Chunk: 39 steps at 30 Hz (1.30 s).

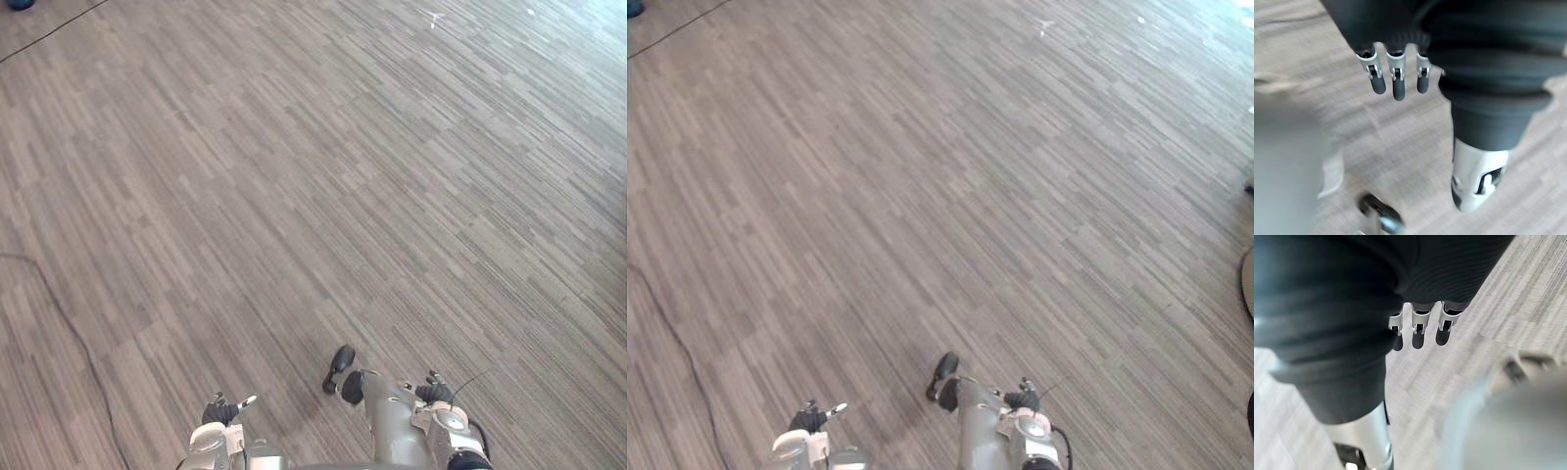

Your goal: Pick up cushions and gather them together orderly.

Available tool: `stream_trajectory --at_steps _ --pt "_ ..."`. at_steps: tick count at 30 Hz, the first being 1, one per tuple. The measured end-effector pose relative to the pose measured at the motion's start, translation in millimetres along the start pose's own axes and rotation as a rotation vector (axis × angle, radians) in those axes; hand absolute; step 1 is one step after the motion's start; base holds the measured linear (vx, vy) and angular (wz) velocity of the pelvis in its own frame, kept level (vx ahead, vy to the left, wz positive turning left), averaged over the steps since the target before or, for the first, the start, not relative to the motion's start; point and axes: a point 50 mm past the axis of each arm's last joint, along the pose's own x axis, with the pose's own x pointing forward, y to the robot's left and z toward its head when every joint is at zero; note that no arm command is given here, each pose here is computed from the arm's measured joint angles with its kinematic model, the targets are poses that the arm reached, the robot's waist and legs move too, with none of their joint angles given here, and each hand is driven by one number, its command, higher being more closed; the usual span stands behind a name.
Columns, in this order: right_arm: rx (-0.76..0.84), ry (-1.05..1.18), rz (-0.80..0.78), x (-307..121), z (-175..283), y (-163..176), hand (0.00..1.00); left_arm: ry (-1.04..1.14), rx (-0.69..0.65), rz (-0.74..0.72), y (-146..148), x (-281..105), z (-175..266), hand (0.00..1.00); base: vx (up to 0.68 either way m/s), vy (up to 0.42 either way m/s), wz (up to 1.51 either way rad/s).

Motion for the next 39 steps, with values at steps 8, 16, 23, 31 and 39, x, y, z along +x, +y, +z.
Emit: stream_trajectory --at_steps 8,16,23,31,39 --pt "-0.049 0.082 0.039 -4 -19 12 0.0 -0.105 -0.036 0.032 15 1 21 0.0 0.62 0.118 -0.99" --pt "-0.038 0.108 0.07 -10 -32 24 0.0 0.083 0.044 0.124 53 -4 -22 0.0 0.66 0.37 -0.91" --pt "-0.117 -0.005 0.085 0 2 22 0.0 0.048 0.178 0.029 31 1 -10 0.0 0.58 0.142 -0.32" --pt "-0.108 0.005 0.049 3 3 5 0.0 0.039 0.191 -0.056 2 -2 -14 0.0 0.74 -0.077 -0.13" --pt "-0.115 0.077 0.069 -3 -17 15 0.0 -0.075 0.102 -0.033 5 0 10 0.0 0.53 0.008 -0.48"
